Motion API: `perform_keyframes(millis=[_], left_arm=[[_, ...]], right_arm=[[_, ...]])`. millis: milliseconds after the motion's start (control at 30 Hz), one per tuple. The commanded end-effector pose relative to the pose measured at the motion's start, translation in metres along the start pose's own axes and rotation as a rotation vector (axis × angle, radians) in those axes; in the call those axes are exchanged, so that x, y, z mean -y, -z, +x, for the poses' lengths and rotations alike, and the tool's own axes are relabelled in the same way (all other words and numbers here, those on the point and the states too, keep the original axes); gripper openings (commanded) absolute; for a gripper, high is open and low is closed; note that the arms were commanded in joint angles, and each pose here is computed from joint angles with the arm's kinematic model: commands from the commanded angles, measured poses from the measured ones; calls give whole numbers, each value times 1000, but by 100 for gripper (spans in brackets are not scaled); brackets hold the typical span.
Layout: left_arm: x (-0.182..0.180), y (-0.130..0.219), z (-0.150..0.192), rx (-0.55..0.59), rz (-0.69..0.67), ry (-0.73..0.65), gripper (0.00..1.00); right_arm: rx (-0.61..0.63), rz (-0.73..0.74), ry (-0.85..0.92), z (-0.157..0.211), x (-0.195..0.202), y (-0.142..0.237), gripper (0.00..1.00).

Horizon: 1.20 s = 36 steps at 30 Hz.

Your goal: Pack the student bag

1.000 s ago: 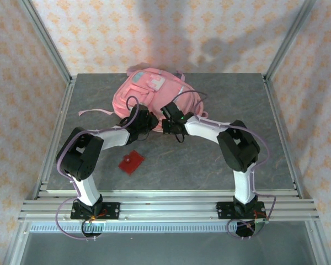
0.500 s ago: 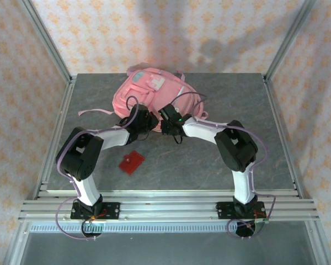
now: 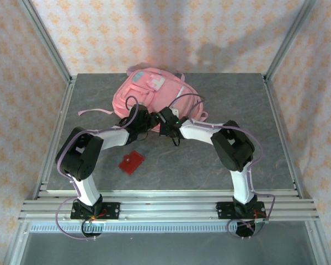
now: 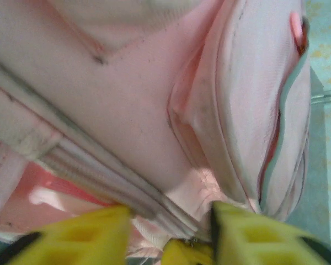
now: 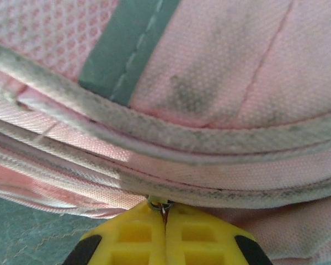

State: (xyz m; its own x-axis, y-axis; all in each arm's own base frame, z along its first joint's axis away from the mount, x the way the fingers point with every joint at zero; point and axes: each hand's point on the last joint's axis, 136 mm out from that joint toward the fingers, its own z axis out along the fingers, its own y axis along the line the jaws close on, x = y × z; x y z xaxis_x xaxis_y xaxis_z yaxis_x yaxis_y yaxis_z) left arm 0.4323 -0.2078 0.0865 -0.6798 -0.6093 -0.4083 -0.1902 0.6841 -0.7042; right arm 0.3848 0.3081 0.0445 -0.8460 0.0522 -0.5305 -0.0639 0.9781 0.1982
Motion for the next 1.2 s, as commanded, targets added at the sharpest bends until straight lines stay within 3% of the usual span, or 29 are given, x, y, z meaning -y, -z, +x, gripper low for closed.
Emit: perform_keyframes(millis=[0,133,233,300,367,433,500,733,1000,1167], left_arm=[[-2,2,-9,45,-3,0,64],[-5,-2,-7,51,-10,-4,69],[-5,-10,-4,37,-13,-6,69],[-7,-16,-2,30,-24,-5,63],[-8,-19,-1,24,-26,-2,50],[-9,-22,0,20,-25,-1,19],[-11,-24,3,9,-27,-3,0],[-8,-24,6,-6,1,7,0],[-4,-24,8,-17,24,17,0],[0,-24,7,-18,38,20,0]], right_arm=[[2,-116,17,-3,-18,30,0],[0,-229,64,-12,-40,56,0],[-29,-269,97,-9,-48,61,0],[-40,-284,109,-7,-50,62,0],[-45,-274,115,-5,-48,61,0],[-46,-258,121,-4,-44,58,0],[-42,-238,115,-5,-39,55,0],[-39,-131,69,-5,-19,22,1],[-15,-64,16,-6,-5,5,29],[-14,-37,18,0,1,-3,29]])
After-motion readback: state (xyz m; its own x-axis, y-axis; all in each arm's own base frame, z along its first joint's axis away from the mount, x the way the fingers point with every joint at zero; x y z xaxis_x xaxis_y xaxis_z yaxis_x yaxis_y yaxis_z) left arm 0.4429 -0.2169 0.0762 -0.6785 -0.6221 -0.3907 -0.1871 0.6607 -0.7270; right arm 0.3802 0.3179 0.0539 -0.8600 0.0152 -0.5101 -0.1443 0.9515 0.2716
